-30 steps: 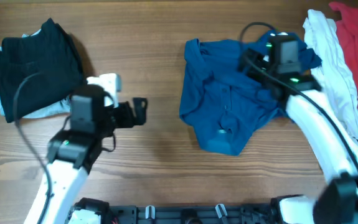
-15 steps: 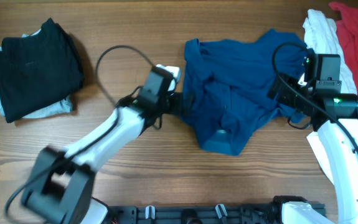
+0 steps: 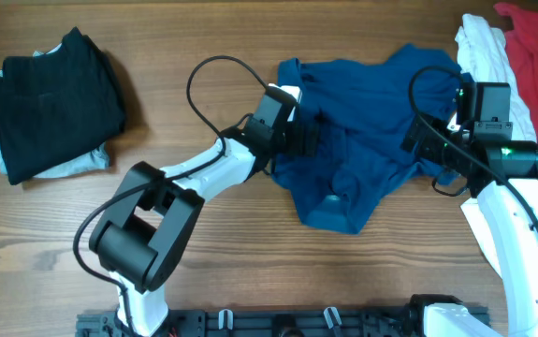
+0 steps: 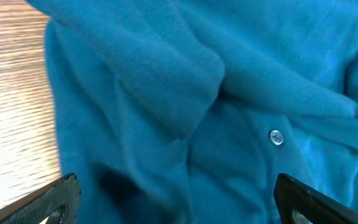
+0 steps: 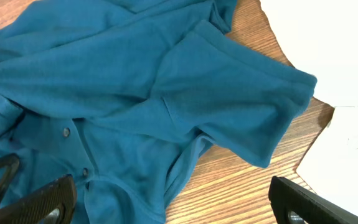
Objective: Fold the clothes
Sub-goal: 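Grasp the blue shirt's left edge with the left gripper and pull left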
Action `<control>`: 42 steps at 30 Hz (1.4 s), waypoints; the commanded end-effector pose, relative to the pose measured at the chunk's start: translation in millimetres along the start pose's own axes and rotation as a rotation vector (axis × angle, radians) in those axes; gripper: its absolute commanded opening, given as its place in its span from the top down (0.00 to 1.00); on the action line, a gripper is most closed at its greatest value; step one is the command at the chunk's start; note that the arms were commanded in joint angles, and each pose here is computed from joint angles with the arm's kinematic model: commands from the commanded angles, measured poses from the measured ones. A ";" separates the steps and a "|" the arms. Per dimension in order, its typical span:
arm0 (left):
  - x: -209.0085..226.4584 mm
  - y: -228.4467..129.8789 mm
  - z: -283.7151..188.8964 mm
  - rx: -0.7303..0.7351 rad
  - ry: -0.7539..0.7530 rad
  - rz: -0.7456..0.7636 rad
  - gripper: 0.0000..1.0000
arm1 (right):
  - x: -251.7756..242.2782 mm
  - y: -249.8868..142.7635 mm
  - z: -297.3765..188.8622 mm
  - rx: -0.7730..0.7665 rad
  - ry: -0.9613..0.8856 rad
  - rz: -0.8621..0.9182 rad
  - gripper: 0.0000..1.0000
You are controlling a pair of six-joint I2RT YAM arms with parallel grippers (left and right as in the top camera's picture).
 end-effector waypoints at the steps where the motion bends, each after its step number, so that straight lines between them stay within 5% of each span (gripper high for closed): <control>1: -5.9 1.0 3.6 -0.008 -0.004 -0.027 0.00 | -1.2 2.0 -2.0 -0.011 -0.007 0.009 0.00; 6: -5.0 -0.7 5.3 -0.002 0.000 -0.023 0.06 | -0.7 1.4 -2.0 -0.005 0.000 0.009 0.00; 12: 0.2 -9.5 16.4 0.028 0.013 -0.028 0.48 | 0.2 0.6 -2.0 0.003 0.012 0.009 0.00; 19: 3.9 -15.3 27.2 0.037 0.017 -0.029 0.53 | 0.6 0.0 -2.0 0.008 0.018 0.009 0.00; 21: 2.9 -12.7 27.3 0.021 0.010 -0.027 0.67 | 0.6 0.1 -2.0 0.007 0.018 0.013 0.00; 23: 1.8 -10.3 27.0 0.007 0.003 -0.025 0.95 | 0.6 0.2 -2.0 0.007 0.018 0.014 0.00; 32: 26.1 31.1 -25.8 -0.115 0.116 -0.082 0.96 | 0.8 0.6 -1.9 0.004 0.018 0.016 0.00; 42: 178.8 117.4 -142.8 -0.537 0.319 -0.333 0.96 | 0.2 -0.9 -1.9 0.014 0.015 0.015 0.00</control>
Point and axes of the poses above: each gripper's point midway between its finger pads, its own z axis out along the fingers, its own x axis along the line the jaws close on, y = z × x, the point moved 9 cm from there along -z, back along the fingers, and after that the axes turned 2 degrees about z, right-handed, at the moved point
